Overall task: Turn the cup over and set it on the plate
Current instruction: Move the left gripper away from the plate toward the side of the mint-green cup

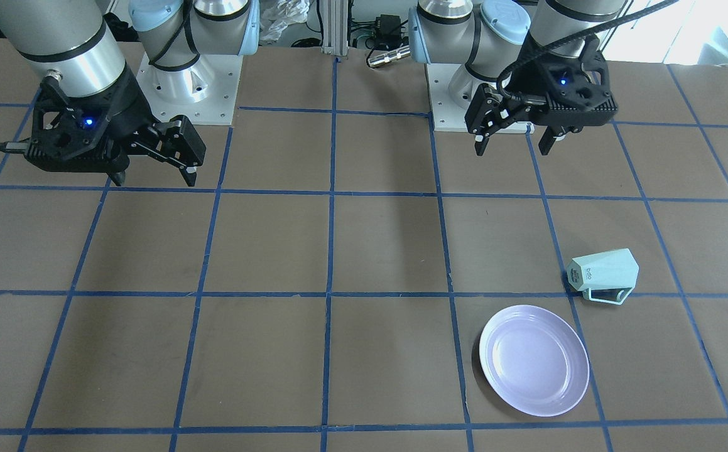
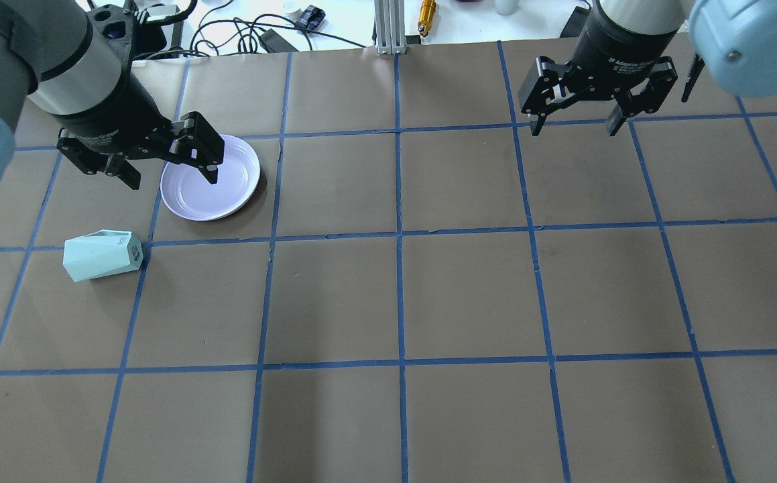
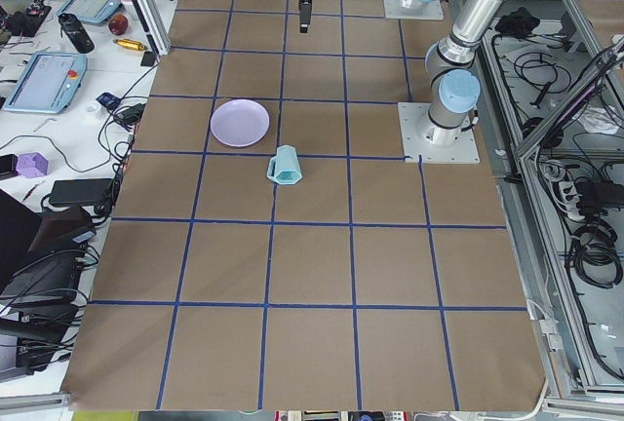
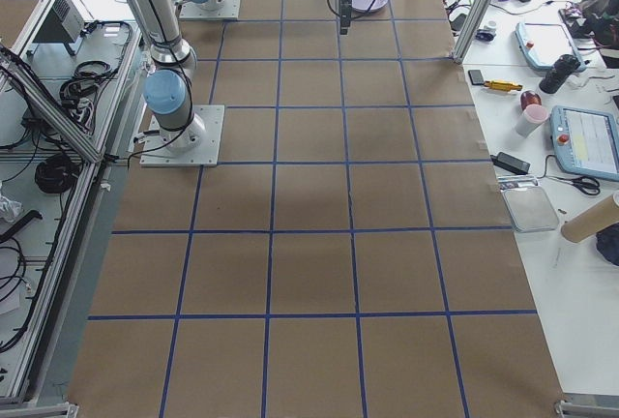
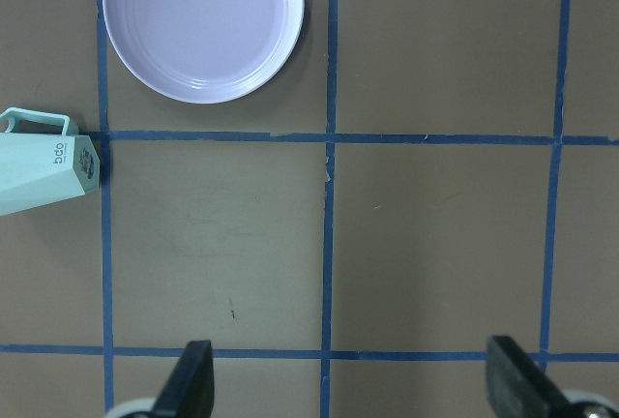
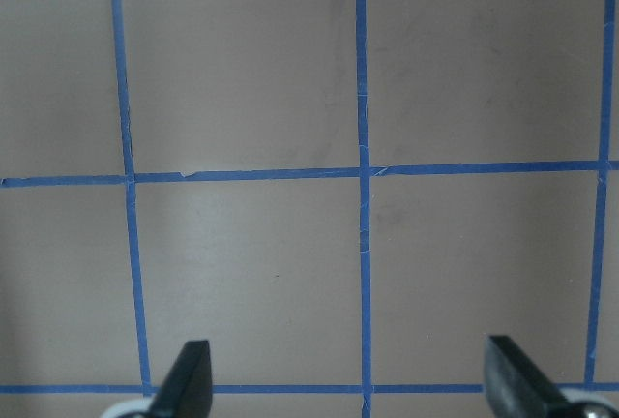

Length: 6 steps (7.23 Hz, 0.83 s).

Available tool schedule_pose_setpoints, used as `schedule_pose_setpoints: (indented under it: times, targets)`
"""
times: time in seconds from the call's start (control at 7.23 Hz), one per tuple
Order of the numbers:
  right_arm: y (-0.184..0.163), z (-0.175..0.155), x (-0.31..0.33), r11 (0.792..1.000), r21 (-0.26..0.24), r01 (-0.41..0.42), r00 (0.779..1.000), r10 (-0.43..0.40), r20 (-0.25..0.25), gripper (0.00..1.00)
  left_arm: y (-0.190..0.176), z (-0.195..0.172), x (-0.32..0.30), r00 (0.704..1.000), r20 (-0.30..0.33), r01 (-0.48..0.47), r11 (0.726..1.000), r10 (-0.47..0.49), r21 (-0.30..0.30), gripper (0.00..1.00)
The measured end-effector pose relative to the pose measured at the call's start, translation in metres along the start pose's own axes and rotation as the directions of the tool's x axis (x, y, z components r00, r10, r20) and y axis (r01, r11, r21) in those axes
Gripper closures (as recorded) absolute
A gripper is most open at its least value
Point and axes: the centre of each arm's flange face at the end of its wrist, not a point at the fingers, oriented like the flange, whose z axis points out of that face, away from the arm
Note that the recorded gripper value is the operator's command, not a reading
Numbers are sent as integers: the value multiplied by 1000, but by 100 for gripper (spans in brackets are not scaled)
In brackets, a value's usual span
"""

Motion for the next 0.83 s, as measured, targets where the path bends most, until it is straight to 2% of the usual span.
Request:
schedule_pose_setpoints:
  times: [0.41,0.83]
  targets:
    - [0,0,0,1000,0,0,1000,0,0,0,-25,24,-106,992,-108,57,997,-62,-46,0]
    - [0,0,0,1000,0,0,1000,0,0,0,-41,68,-198,968,-240,59,995,-76,-77,0]
